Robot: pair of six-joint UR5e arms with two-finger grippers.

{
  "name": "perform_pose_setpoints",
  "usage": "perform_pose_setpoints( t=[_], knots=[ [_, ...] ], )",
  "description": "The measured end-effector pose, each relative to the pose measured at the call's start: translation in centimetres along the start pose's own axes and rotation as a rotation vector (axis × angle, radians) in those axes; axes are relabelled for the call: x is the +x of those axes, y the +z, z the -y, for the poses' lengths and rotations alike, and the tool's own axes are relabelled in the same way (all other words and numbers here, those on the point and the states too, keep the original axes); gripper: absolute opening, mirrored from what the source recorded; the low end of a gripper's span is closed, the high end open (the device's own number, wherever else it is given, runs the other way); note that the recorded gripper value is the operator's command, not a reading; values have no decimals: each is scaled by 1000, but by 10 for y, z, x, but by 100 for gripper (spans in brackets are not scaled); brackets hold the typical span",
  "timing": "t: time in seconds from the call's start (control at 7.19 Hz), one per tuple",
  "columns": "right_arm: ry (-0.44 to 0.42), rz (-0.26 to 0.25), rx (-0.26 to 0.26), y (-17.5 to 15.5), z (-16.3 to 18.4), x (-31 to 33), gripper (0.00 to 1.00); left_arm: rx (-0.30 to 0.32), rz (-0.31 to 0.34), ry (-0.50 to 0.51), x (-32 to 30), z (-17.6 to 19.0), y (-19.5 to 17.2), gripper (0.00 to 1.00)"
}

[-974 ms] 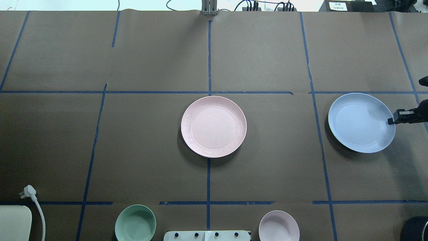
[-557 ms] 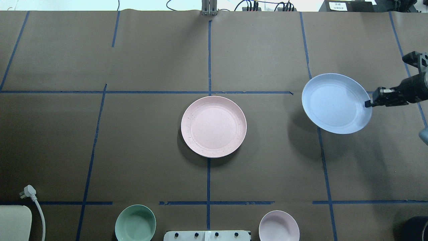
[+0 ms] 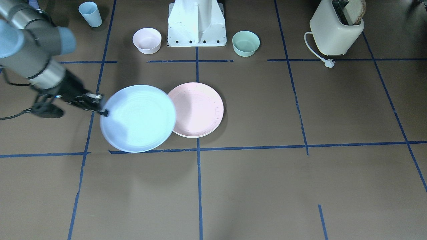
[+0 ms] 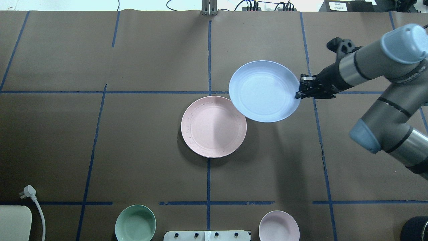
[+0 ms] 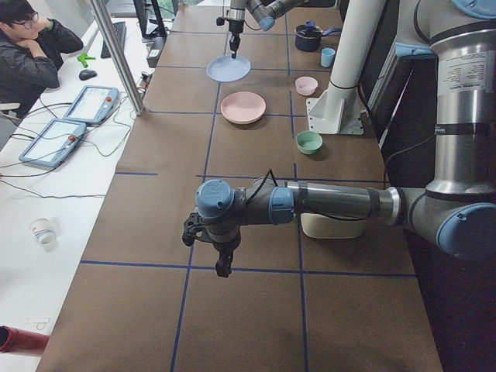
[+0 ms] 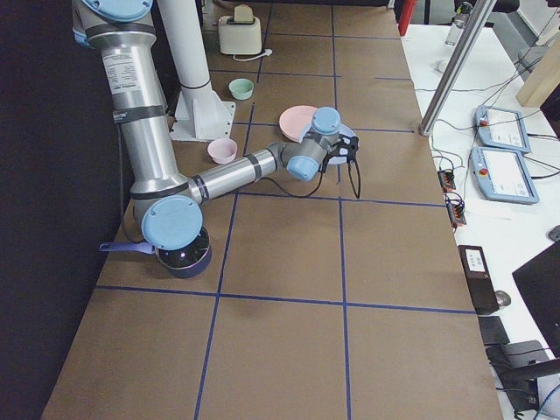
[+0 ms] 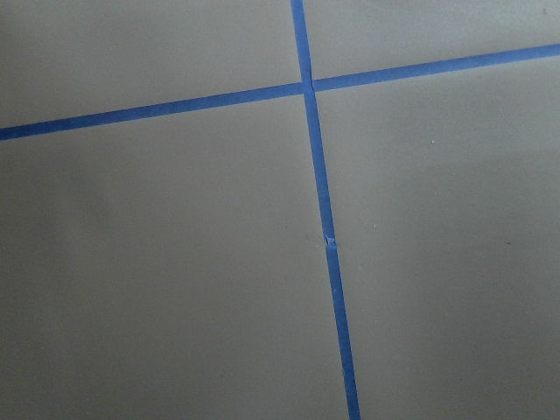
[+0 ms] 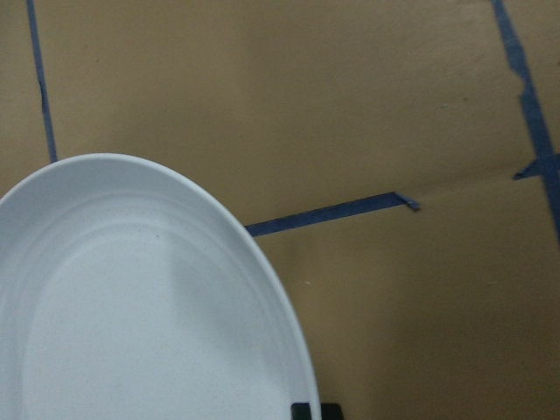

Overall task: Stack three plates with pink and blue
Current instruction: 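Carry the light blue plate with the right gripper onto the pink plate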

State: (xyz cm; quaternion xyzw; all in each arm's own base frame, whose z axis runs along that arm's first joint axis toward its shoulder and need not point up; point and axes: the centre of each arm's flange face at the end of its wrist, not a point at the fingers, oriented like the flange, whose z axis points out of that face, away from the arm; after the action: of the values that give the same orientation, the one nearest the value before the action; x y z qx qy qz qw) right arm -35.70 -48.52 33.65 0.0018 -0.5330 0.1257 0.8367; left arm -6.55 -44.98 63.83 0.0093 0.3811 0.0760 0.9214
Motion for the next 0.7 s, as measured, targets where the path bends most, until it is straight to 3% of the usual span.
perform_pose_setpoints(
  t=[0.28,0.56,0.7],
  knots=[
    [5,-13,46,59,-67,-58,0,0,0,0,0,0,0,100],
    [5,-22,64,88,-97,-76,5,-1,0,-1,0,0,0,100],
    [3,-25,67,94,-102,-78,97,-2,0,-1,0,0,0,100]
  ],
)
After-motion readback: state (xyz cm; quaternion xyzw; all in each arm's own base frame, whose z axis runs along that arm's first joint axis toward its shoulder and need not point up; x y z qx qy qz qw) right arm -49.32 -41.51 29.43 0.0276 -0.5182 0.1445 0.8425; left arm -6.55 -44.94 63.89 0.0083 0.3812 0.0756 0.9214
